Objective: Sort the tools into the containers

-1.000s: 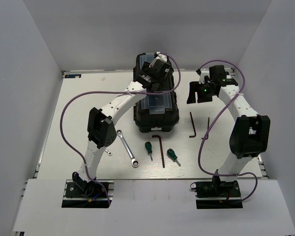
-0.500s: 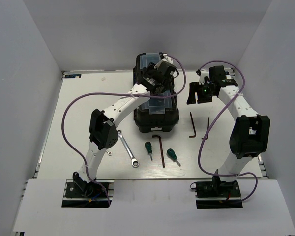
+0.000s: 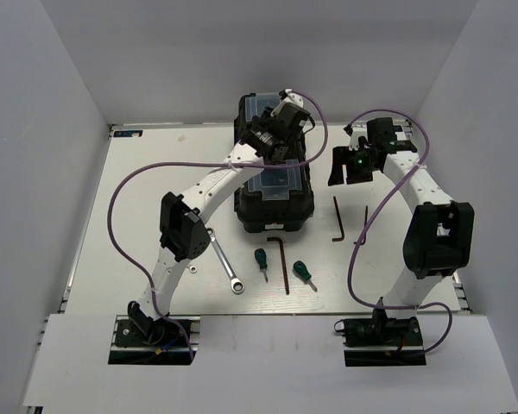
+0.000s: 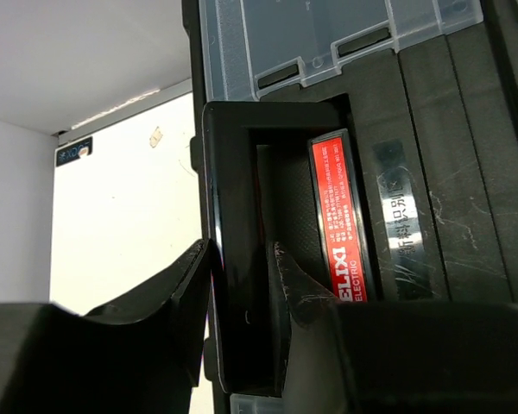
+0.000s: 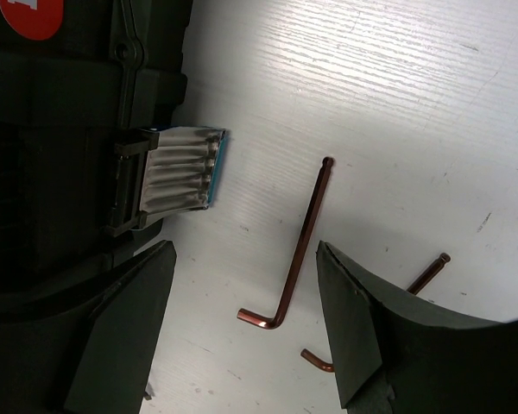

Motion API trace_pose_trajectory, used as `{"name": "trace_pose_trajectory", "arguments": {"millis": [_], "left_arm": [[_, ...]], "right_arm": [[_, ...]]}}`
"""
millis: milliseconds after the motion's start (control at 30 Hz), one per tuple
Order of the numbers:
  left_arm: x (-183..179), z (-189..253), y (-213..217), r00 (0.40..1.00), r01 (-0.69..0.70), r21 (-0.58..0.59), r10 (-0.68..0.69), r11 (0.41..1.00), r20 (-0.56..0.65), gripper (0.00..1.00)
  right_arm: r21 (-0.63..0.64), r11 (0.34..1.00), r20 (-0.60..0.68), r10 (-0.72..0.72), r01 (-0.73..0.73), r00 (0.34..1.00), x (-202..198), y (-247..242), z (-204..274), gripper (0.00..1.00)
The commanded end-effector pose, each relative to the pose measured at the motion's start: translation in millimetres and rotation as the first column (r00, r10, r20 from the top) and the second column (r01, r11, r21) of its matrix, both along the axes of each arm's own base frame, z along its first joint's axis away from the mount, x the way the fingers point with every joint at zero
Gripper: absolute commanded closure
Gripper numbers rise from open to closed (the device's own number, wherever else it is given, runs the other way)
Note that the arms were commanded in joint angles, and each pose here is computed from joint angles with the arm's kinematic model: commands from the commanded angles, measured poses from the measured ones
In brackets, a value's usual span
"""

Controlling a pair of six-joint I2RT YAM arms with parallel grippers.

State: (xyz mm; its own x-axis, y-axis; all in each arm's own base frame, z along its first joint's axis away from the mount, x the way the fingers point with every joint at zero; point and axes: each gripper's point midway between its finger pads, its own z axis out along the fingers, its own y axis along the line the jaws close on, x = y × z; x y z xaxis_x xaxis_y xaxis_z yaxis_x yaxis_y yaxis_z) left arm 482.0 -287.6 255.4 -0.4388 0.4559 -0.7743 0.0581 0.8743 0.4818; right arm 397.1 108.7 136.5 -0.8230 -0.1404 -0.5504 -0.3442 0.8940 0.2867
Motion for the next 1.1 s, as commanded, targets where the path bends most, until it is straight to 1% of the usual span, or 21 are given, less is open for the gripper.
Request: {"name": "trace_pose_trajectory", "arguments": {"millis": [0, 233, 367, 433, 467, 533, 567, 600, 633, 700, 933, 1067], "left_arm": [[-6, 44, -10, 0.998, 0.038, -0.134, -0.030, 0.990, 0.056, 0.72], [-8, 28, -26, 0.997, 0.076, -0.198, -0.076, 0.977, 0.008, 0.74], [-8, 23, -34, 0.995, 0.095, -0.231, -0.099, 0.968, -0.006, 0.75], [-9, 15, -37, 0.994, 0.098, -0.236, -0.107, 0.967, -0.026, 0.75], [-8, 9, -41, 0.992, 0.106, -0.237, -0.119, 0.966, -0.039, 0.75], [-9, 8, -43, 0.991, 0.112, -0.251, -0.126, 0.962, -0.043, 0.75], [-9, 2, -47, 0.989, 0.119, -0.252, -0.137, 0.960, -0.055, 0.75], [-9, 2, -49, 0.988, 0.123, -0.265, -0.143, 0.956, -0.059, 0.75], [-9, 3, -51, 0.987, 0.131, -0.274, -0.151, 0.953, -0.055, 0.75], [-8, -2, -52, 0.987, 0.129, -0.269, -0.151, 0.954, -0.062, 0.75], [-7, 2, -61, 0.981, 0.161, -0.303, -0.185, 0.939, -0.053, 0.76], [-7, -3, -67, 0.979, 0.169, -0.319, -0.197, 0.933, -0.059, 0.76]], "right_arm": [[0.009, 1.000, 0.056, -0.004, 0.004, 0.998, 3, 0, 16, 0.28], [0.025, 1.000, 0.059, 0.011, -0.013, 0.998, 4, 4, 20, 0.28], [0.050, 0.999, 0.042, 0.007, -0.009, 0.999, 10, 9, 20, 0.30], [0.071, 0.997, 0.036, 0.009, -0.011, 0.999, 11, 13, 22, 0.35], [0.086, 0.996, 0.030, 0.017, -0.020, 0.999, 15, 18, 22, 0.40], [0.102, 0.994, -0.007, 0.033, -0.032, 0.999, 14, 24, 16, 0.45], [0.119, 0.992, -0.003, 0.052, -0.052, 0.999, 19, 32, 19, 0.48], [0.134, 0.989, -0.032, 0.067, -0.062, 0.997, 15, 35, 18, 0.48], [0.145, 0.986, -0.039, 0.088, -0.081, 0.995, 19, 44, 17, 0.54], [0.162, 0.982, -0.066, 0.108, -0.096, 0.992, 19, 50, 15, 0.54], [0.211, 0.964, -0.140, 0.191, -0.159, 0.971, 8, 79, 5, 0.56], [0.266, 0.942, -0.158, 0.252, -0.204, 0.955, 1, 98, 9, 0.56]]}}
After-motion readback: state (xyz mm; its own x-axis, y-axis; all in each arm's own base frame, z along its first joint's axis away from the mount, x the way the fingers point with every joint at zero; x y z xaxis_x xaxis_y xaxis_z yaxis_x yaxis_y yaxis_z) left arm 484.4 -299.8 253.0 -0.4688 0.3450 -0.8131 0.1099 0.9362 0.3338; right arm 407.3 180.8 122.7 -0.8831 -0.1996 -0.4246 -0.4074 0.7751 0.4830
